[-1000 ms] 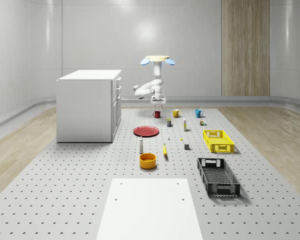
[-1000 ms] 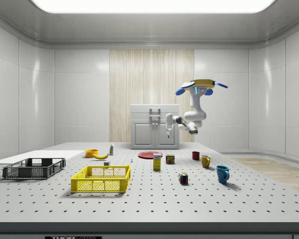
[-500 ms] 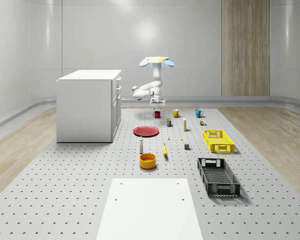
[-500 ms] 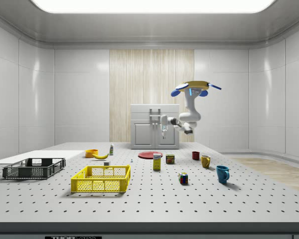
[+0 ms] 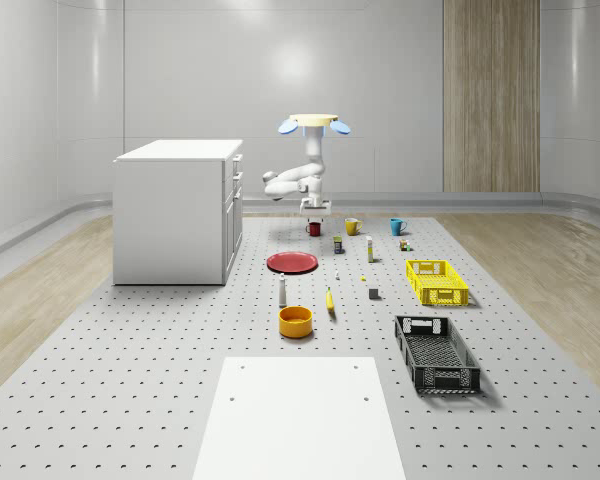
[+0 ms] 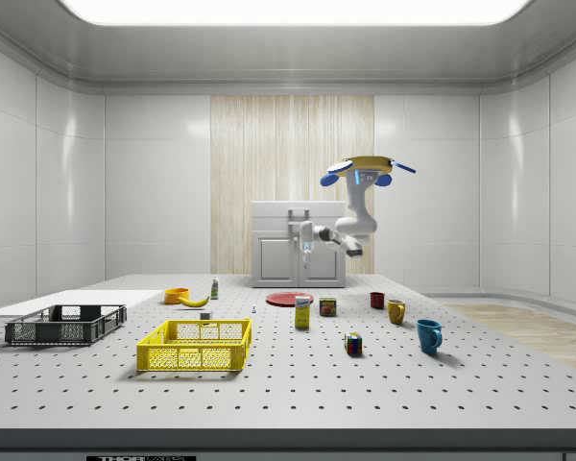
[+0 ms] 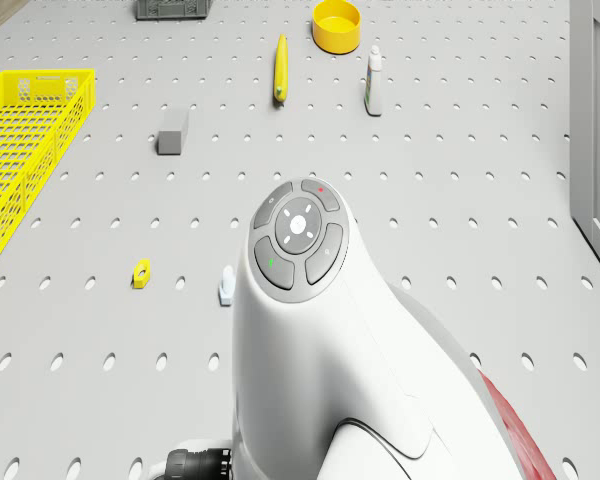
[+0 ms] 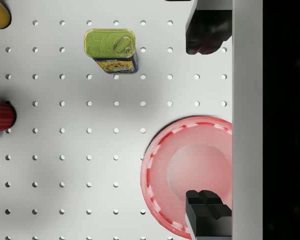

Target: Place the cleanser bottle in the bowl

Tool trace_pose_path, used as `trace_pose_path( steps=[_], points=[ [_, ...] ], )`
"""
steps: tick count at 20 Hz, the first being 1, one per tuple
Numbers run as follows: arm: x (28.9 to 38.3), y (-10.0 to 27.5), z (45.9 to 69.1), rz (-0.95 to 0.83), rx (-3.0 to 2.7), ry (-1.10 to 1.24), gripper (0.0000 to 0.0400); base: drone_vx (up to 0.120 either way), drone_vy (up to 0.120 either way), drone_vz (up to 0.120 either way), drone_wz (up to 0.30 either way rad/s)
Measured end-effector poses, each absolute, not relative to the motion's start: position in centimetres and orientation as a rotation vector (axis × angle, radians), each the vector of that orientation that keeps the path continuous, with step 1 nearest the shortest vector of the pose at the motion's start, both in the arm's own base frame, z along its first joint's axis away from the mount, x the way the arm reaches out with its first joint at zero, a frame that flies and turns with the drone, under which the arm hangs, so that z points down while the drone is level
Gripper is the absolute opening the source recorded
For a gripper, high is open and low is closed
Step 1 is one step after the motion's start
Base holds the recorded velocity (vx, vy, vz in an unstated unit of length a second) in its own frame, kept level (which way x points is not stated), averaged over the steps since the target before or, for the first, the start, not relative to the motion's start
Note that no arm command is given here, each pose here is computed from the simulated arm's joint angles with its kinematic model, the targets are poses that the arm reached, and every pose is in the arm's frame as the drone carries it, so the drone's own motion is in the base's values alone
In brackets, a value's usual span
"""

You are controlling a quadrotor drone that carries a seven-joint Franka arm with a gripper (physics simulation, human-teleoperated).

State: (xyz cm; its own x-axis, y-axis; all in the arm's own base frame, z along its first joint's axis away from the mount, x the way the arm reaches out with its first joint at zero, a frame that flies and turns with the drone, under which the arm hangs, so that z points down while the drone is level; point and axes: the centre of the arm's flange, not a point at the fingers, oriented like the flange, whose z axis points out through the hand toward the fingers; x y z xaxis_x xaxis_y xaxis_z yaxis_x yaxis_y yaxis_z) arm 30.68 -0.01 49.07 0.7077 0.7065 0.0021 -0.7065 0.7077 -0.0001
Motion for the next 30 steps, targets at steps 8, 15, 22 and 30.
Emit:
trace_pose_path(
  steps=[8,15,22,30],
  points=[
    [30.68,-0.01,49.07,0.785,0.001,-0.002,0.0400,0.120,-0.005,0.000,0.000],
    [30.68,-0.01,49.07,0.785,0.001,-0.002,0.0400,0.120,-0.051,0.000,0.000],
    [30.68,-0.01,49.07,0.785,0.001,-0.002,0.0400,0.120,-0.029,0.000,0.000],
    [30.68,-0.01,49.07,0.785,0.001,-0.002,0.0400,0.120,0.000,0.000,0.000]
  ],
)
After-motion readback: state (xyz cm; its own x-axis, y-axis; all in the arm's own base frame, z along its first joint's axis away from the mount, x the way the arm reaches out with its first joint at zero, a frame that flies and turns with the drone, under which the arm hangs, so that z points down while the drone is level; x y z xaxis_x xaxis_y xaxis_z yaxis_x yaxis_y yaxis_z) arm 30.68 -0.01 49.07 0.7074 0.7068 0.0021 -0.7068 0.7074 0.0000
